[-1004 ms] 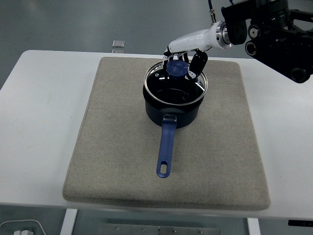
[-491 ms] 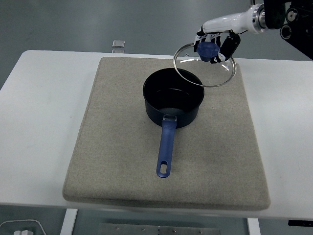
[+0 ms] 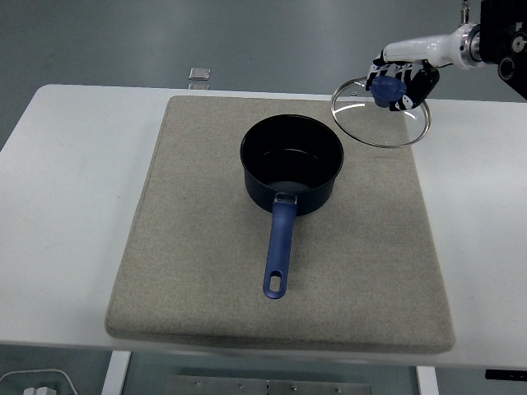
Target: Lift the pot lid and place it to the right of the pot.
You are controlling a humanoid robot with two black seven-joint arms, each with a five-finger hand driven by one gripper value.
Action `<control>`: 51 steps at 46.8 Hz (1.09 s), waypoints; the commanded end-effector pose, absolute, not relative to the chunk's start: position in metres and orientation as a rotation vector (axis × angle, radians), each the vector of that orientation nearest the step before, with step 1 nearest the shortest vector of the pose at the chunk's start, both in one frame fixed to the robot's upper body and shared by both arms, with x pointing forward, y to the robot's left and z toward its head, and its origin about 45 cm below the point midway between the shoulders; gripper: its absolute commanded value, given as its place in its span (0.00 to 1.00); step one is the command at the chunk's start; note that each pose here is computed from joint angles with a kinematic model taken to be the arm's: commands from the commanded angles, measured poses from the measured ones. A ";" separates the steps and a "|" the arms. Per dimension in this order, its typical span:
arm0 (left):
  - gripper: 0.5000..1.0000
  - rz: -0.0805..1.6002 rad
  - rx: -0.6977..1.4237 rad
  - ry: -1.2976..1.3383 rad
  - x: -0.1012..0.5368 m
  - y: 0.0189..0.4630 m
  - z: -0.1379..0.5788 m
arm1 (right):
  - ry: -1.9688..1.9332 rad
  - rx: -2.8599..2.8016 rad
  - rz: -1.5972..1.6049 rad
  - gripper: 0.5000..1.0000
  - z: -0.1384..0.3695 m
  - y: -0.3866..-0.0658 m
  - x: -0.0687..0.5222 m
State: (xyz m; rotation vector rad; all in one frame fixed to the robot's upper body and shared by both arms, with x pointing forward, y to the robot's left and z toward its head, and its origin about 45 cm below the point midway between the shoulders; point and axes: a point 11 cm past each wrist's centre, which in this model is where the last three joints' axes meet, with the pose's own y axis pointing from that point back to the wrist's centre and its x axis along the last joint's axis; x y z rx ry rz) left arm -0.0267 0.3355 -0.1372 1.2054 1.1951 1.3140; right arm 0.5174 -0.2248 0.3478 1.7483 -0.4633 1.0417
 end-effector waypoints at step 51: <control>1.00 1.315 1.207 1.193 -0.027 0.336 -0.137 | -0.470 1.757 1.000 0.00 0.274 -0.228 0.508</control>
